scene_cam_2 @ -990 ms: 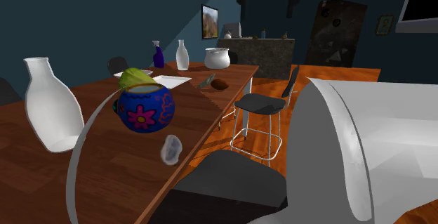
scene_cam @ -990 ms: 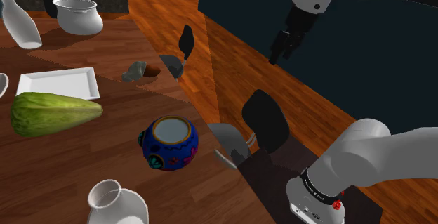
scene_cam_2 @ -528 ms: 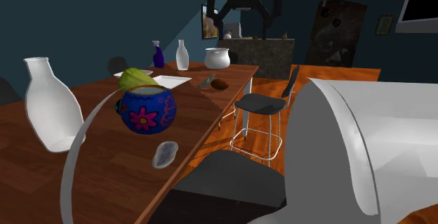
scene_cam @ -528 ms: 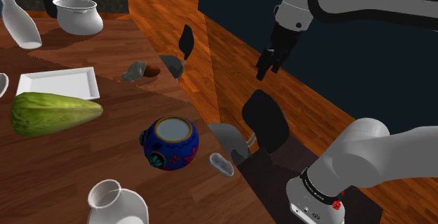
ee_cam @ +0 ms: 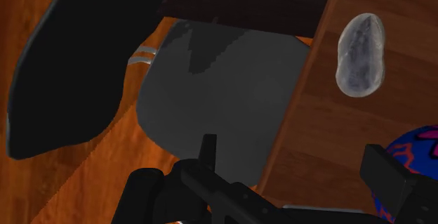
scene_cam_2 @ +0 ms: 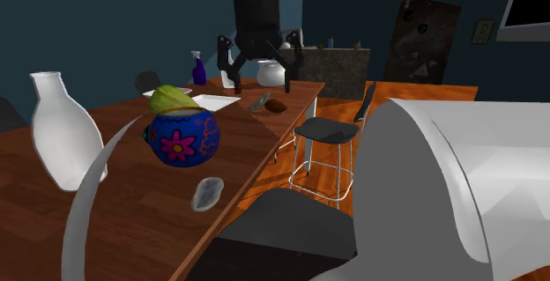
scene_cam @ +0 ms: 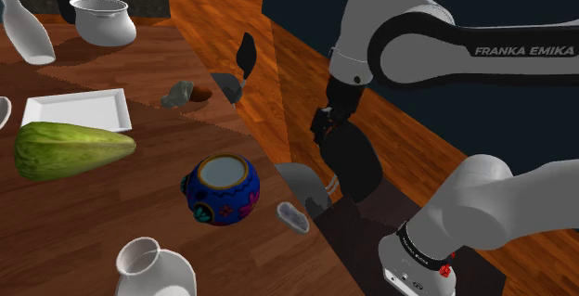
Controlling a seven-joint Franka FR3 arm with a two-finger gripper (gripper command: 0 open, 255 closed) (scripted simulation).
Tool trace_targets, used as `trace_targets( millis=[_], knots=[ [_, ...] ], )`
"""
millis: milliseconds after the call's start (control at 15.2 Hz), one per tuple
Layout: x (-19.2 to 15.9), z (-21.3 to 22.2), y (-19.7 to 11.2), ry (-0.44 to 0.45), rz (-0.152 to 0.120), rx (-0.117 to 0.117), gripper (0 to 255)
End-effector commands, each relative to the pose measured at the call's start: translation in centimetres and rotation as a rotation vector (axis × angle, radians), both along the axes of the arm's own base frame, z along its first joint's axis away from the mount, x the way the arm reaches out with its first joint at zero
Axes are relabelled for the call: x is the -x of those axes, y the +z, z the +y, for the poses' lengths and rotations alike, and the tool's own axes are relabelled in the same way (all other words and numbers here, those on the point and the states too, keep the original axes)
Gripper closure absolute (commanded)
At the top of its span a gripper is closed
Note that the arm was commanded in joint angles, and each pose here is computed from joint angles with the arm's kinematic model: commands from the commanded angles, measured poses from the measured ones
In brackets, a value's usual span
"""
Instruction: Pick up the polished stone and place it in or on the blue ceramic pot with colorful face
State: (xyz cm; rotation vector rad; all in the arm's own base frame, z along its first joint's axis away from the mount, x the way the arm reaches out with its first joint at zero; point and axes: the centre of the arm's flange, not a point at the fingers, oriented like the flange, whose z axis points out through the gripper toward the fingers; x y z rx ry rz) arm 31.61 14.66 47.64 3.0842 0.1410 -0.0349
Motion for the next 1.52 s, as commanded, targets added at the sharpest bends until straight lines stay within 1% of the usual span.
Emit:
trace_targets(
  millis=[0, 726, 1254, 1452],
  knots=[
    [0.3, 1.9, -2.0, 0.005, 0.012, 0.012, 0],
    [2.3, 12.2, -12.9, 0.034, 0.083, 0.076, 0],
    [2.8, 12.0, -17.3, 0.035, 0.086, 0.079, 0],
    [2.8, 12.0, -17.3, 0.035, 0.086, 0.079, 0]
  ],
)
